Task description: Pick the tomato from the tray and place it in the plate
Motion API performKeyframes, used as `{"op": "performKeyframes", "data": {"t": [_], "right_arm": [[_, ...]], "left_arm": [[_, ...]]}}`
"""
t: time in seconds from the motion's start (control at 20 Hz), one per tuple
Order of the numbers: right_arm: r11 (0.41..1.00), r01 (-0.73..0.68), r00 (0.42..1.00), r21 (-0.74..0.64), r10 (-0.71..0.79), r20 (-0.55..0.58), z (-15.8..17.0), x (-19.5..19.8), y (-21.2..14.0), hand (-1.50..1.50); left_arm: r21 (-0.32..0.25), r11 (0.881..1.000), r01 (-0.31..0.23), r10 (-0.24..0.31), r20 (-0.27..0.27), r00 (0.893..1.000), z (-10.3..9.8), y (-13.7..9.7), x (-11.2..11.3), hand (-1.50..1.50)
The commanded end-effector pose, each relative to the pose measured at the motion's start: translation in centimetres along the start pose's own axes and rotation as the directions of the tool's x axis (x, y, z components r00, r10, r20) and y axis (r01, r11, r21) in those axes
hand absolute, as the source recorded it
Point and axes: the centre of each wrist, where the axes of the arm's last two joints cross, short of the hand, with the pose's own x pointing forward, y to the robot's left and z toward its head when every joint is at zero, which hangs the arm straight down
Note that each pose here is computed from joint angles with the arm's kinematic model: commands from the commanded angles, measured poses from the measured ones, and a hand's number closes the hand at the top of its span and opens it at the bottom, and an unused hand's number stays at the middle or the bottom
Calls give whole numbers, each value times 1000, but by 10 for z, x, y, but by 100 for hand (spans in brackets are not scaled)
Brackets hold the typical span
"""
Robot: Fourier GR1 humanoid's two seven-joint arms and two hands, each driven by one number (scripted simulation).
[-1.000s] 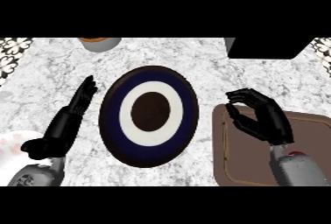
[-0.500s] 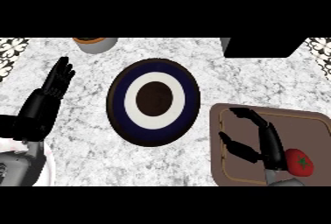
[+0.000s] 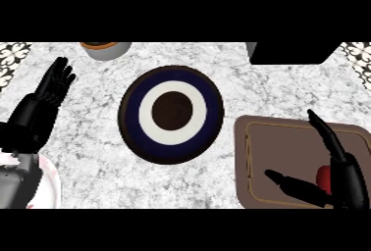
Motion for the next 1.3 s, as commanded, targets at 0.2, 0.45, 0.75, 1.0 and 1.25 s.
{"op": "performKeyframes", "data": {"t": [0.2,0.45,0.75,1.0,1.25], "right_arm": [[892,-397,871,216,441,-218,-2,24,-67,-150],[741,-478,706,471,643,-296,-7,53,-79,-150],[639,-407,587,652,730,-350,-20,80,-79,-150],[633,-393,554,667,742,-378,-24,70,-60,-150],[588,-445,453,676,798,-397,-57,55,-67,-150]], "left_arm": [[7,1000,0,1,-18,1000,6,0,-6,0],[2,1000,7,-7,18,1000,-7,6,6,0],[-27,1000,6,-6,8,1000,-2,0,-5,0],[-10,1000,2,-2,20,1000,-13,1,1,0],[-10,1000,-1,1,2,1000,-5,-14,2,0]]}}
